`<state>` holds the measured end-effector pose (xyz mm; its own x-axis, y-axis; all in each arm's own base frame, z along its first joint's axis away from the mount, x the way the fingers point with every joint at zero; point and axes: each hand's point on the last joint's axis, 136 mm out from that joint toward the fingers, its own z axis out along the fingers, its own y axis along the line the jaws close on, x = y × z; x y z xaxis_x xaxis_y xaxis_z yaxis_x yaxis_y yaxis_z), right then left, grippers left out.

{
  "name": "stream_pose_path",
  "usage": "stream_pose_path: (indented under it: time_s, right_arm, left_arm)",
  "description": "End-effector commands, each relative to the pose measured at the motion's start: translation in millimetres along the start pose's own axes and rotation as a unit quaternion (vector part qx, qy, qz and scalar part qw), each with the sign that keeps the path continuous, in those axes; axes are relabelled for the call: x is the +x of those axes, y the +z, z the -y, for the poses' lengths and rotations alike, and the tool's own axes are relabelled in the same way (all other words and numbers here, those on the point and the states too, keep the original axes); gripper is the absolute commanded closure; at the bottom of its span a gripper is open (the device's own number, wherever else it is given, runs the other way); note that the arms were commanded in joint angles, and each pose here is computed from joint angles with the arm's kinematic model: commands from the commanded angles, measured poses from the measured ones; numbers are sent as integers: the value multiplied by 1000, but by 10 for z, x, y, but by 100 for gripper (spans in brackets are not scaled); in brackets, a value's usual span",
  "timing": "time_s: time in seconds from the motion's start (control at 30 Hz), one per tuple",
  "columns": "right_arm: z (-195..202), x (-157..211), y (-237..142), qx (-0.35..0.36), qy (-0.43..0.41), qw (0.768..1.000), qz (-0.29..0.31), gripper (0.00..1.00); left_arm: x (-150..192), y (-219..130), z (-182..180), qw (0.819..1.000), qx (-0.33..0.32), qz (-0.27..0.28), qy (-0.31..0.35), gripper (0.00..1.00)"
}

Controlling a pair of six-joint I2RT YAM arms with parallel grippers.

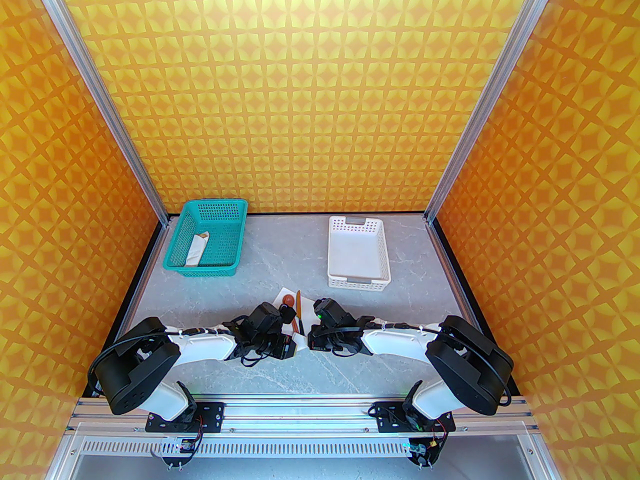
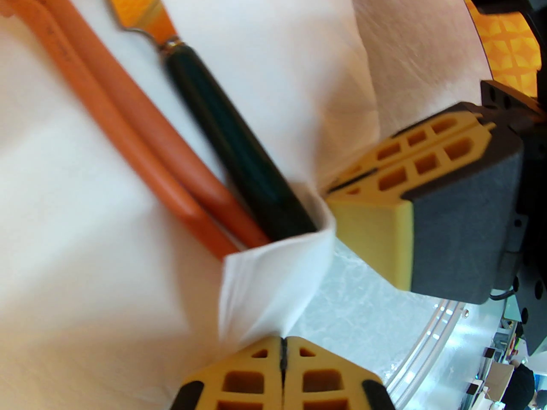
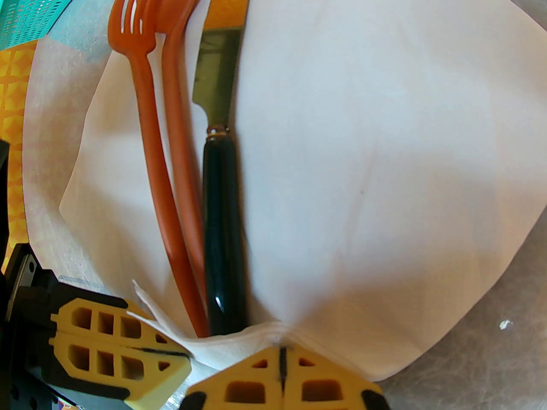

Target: Place the utensils on the paper napkin and roll it up

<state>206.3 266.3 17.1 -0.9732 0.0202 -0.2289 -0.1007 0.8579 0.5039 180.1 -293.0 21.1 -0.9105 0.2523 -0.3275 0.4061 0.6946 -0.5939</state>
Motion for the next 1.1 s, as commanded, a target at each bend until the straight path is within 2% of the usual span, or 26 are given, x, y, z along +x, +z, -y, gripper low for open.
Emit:
stream_pose_path:
  time_s: [0.0, 0.47, 0.87, 1.07]
  right_arm:
    - [216, 96, 29, 51, 4, 999, -16, 96]
    - [308, 127, 42, 81, 3, 996, -30, 97]
    - [311, 127, 37, 82, 1, 996, -30, 97]
    - [298, 124, 33, 79, 1, 996, -29, 97]
  left_arm:
    - [-29, -33, -72, 1000, -21, 4, 5, 96]
    - [222, -48, -230, 999, -45, -30, -5, 95]
    - [297, -229, -433, 995, -94, -30, -23, 96]
    - [174, -365, -314, 997, -81, -3, -9, 96]
